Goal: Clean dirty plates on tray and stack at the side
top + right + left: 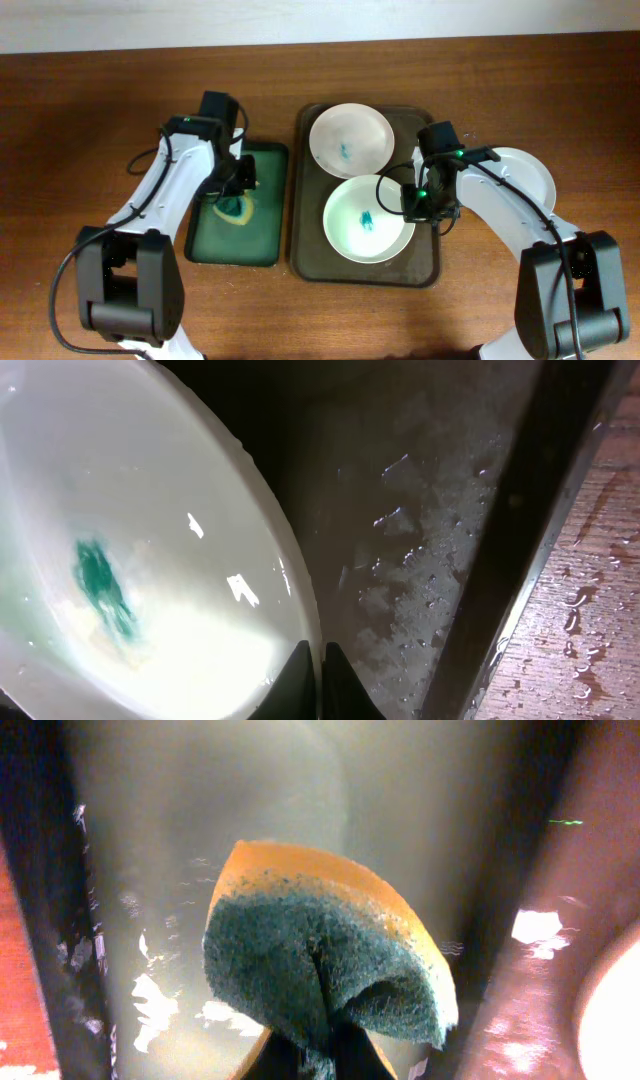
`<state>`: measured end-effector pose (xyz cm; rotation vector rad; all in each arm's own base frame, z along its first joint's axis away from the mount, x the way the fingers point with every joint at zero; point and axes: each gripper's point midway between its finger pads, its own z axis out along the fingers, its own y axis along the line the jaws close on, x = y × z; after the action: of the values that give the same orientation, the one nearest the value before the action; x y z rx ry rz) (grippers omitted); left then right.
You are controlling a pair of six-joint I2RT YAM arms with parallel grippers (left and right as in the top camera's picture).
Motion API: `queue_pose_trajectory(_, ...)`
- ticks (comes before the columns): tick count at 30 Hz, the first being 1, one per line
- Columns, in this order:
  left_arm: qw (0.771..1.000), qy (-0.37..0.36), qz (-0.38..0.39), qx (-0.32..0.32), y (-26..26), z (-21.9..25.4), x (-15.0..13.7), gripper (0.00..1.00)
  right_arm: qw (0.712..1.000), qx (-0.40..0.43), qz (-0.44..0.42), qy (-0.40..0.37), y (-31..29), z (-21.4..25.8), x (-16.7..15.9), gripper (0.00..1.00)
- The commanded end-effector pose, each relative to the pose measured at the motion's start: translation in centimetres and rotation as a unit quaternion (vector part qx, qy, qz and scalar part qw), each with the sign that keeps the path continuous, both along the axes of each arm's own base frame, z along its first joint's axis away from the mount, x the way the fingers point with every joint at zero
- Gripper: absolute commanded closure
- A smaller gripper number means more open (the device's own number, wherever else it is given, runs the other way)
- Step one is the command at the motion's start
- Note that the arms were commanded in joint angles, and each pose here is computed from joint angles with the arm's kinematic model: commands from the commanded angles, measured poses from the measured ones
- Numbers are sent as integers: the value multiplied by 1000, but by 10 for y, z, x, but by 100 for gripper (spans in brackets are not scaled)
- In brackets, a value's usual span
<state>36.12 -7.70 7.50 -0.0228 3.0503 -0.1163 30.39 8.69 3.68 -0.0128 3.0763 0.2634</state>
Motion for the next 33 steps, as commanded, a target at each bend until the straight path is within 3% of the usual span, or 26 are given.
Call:
queue_pose_trajectory(1,990,-87,-81,-77,-78,69,18,100,1000,-3,-2,-14,0,7,5,96)
queue_pose_trajectory(3,982,-97,-101,-126,-136,66,12,100,1000,-4,3,-13,0,7,4,96)
queue_pose_trajectory(7,970,-58,-142,-188,-253,13,-25,100,1000,-4,2,-11,-1,7,3,96)
queue_pose_trajectory(11,982,27,-88,-165,-269,-58,-47,100,1000,-4,2,-11,-1,7,3,96)
queue_pose_trajectory(16,969,84,-122,-199,-290,-91,-71,100,1000,-4,2,-11,0,7,3,96)
queue_pose_trajectory(17,973,67,-134,-175,-283,-95,-66,100,1000,-4,2,-9,-1,7,2,96)
queue_pose_trajectory(19,993,12,-105,-43,-234,-110,-40,100,1000,-4,2,-7,-1,7,1,96)
queue_pose_trajectory(21,997,10,-81,-9,-210,-101,-25,100,1000,-5,2,-7,-1,7,1,96)
queue_pose_trajectory(24,994,-11,-49,96,-160,-72,2,100,1000,-5,-3,-6,-1,7,1,96)
queue_pose_trajectory(26,993,-15,-32,115,-143,-63,13,100,1000,-5,-4,-6,-1,7,1,96)
queue_pose_trajectory(28,994,-13,-20,102,-139,-66,19,100,1000,-4,-9,-5,-1,7,1,96)
queue_pose_trajectory(32,990,82,-77,-83,-209,-80,-15,100,1000,28,-6,-9,10,9,4,96)
queue_pose_trajectory(33,987,92,-84,-98,-218,-80,-21,100,998,58,19,-15,21,12,5,96)
